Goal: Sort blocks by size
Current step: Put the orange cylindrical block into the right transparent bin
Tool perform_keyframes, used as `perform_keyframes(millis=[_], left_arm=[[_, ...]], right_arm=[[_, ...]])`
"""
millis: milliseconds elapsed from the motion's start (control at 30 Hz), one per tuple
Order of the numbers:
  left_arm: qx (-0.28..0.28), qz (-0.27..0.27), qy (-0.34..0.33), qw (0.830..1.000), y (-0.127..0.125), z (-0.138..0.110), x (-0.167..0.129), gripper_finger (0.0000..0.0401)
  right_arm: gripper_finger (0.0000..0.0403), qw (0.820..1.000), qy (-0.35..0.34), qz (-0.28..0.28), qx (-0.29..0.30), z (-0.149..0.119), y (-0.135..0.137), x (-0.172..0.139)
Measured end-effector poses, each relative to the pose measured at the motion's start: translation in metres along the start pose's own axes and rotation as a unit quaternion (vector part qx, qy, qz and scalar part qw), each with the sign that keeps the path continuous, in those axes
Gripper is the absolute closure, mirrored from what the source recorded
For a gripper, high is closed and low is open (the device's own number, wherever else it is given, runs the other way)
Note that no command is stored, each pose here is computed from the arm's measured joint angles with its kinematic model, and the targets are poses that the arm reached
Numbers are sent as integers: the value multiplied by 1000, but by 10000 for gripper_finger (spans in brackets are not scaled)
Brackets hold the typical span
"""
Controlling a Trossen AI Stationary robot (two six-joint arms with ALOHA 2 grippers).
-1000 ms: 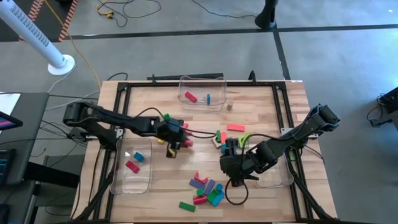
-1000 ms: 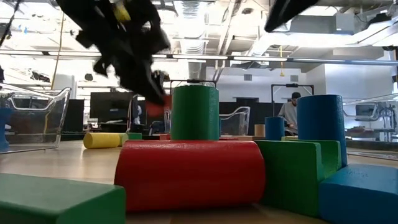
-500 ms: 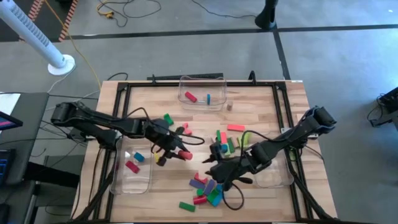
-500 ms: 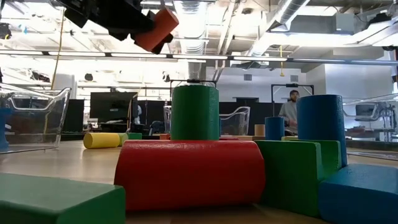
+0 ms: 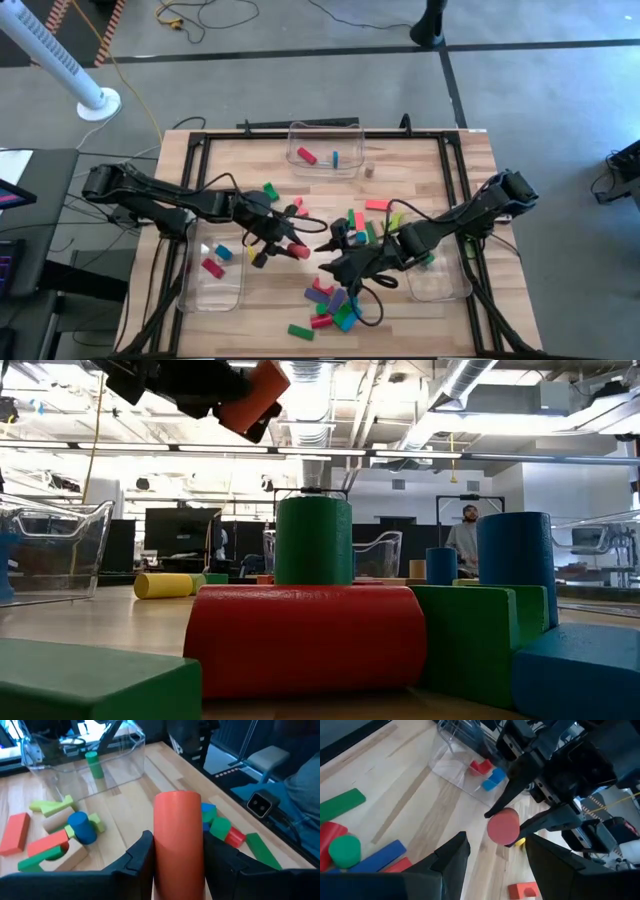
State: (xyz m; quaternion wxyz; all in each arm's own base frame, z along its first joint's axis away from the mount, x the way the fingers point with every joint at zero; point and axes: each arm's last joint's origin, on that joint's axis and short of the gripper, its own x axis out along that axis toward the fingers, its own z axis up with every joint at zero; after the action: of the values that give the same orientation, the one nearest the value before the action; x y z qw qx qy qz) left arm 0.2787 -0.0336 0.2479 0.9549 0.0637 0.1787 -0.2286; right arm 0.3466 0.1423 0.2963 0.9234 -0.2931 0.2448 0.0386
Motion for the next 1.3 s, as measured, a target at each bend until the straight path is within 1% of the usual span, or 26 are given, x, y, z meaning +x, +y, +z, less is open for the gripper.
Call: perform_keyframes(millis=[267,400,567,733,1033,1300], left_arm=[[6,-5,-20,1000,0,4,0,278],[8,-14,-38,999,0,7,-1,278],[4,-10,-36,999,2,7,-1,278],[5,-11,-37,999,2,7,-1,278],[5,-9,-46,999,2,9,-1,278],[5,-9,-55,998,2,10,-1,278]], right_arm=[[177,1000,-28,3,-4,3,-8,3],[177,999,-45,5,-1,2,-16,11],[177,999,-36,0,-4,-4,-20,21],[177,1000,-22,4,-8,-10,-17,33],[177,999,-38,-4,1,-8,-20,33],[179,999,-37,-8,16,-9,-23,34]])
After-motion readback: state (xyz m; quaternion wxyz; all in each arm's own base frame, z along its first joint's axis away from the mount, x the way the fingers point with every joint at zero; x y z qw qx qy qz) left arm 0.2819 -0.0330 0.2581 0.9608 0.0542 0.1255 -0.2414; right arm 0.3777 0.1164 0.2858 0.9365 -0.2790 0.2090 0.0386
